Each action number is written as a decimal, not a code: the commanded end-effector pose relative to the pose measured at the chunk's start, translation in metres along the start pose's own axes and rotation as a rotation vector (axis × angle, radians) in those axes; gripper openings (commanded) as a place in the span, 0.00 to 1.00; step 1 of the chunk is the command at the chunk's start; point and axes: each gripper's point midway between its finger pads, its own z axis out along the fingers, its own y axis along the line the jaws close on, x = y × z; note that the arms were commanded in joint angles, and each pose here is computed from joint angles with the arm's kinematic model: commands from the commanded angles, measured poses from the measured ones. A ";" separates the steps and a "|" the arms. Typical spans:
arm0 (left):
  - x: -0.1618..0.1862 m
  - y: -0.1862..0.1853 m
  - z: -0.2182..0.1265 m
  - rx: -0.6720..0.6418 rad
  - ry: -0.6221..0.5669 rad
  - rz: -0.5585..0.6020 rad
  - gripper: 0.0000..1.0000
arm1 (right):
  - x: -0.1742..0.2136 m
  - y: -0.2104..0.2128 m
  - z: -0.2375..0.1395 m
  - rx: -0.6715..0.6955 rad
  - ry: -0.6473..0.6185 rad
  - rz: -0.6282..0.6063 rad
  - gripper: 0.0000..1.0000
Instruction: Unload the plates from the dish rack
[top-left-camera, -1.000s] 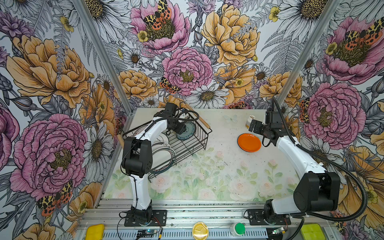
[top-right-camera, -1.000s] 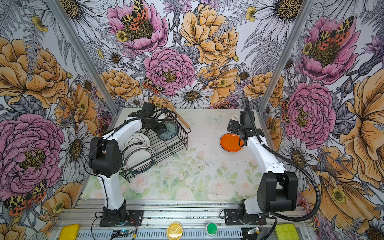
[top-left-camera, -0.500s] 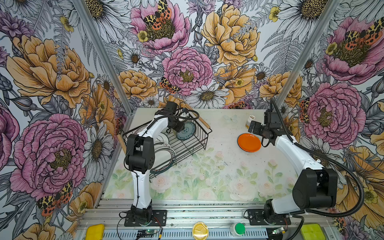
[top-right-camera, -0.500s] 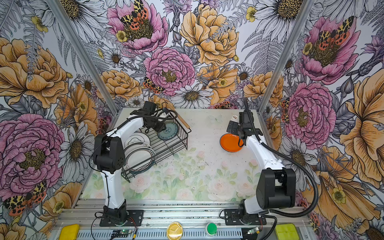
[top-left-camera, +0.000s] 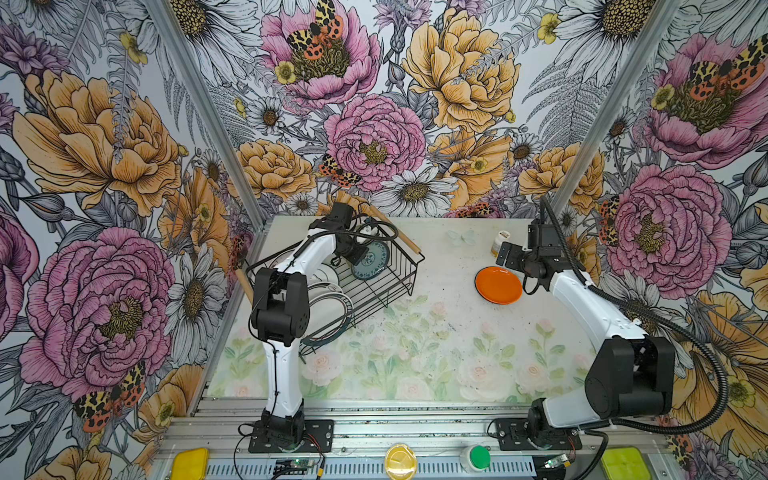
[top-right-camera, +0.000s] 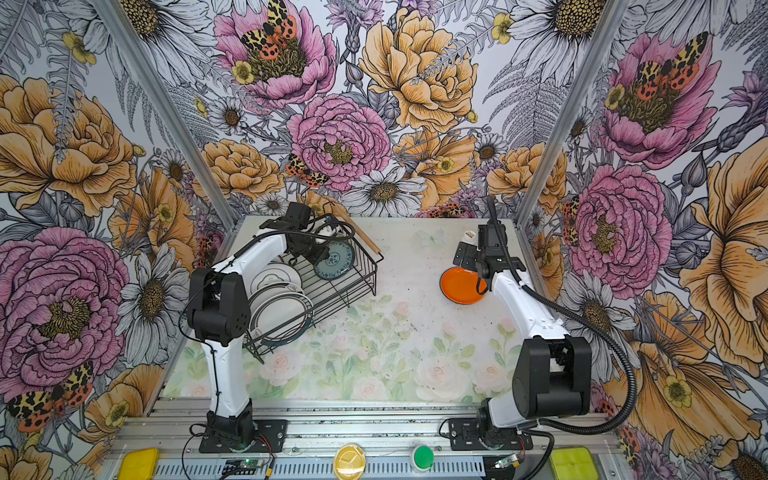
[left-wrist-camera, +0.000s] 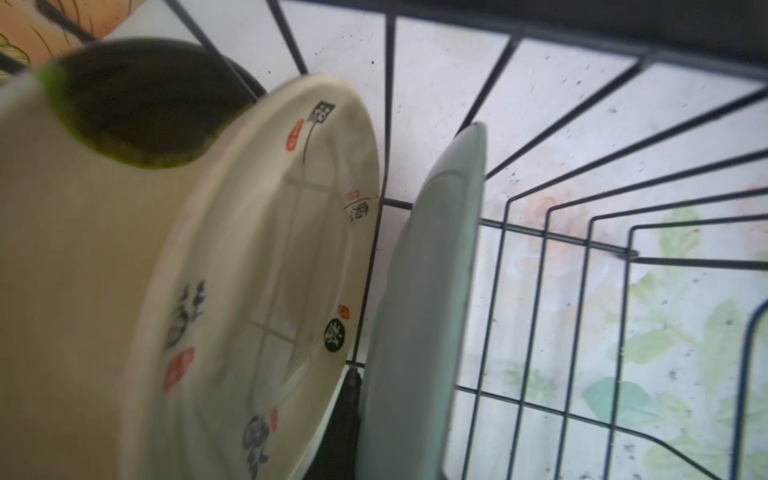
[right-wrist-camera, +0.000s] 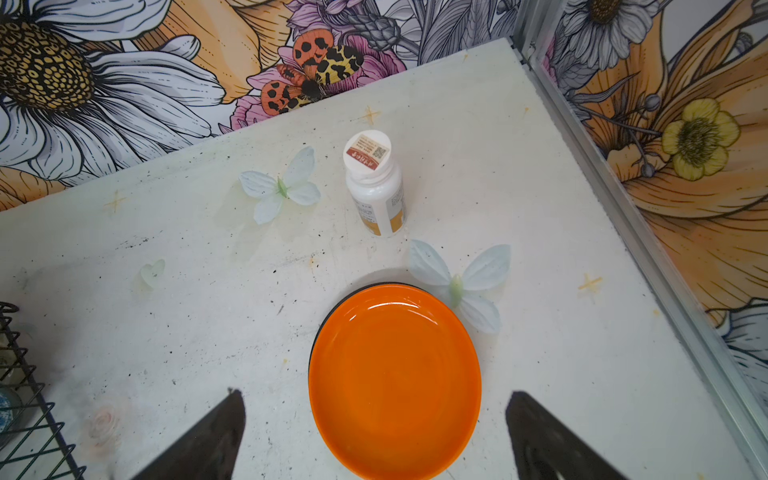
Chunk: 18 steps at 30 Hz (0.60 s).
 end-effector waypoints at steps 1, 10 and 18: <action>-0.008 0.002 -0.003 0.017 -0.034 -0.020 0.03 | -0.008 -0.004 -0.006 0.011 -0.038 0.004 0.99; -0.013 -0.003 -0.019 0.016 -0.055 -0.005 0.01 | -0.008 -0.005 -0.007 0.008 -0.039 0.015 0.99; -0.016 -0.004 -0.050 -0.026 -0.075 0.018 0.00 | -0.009 -0.005 -0.012 -0.001 -0.047 0.022 0.99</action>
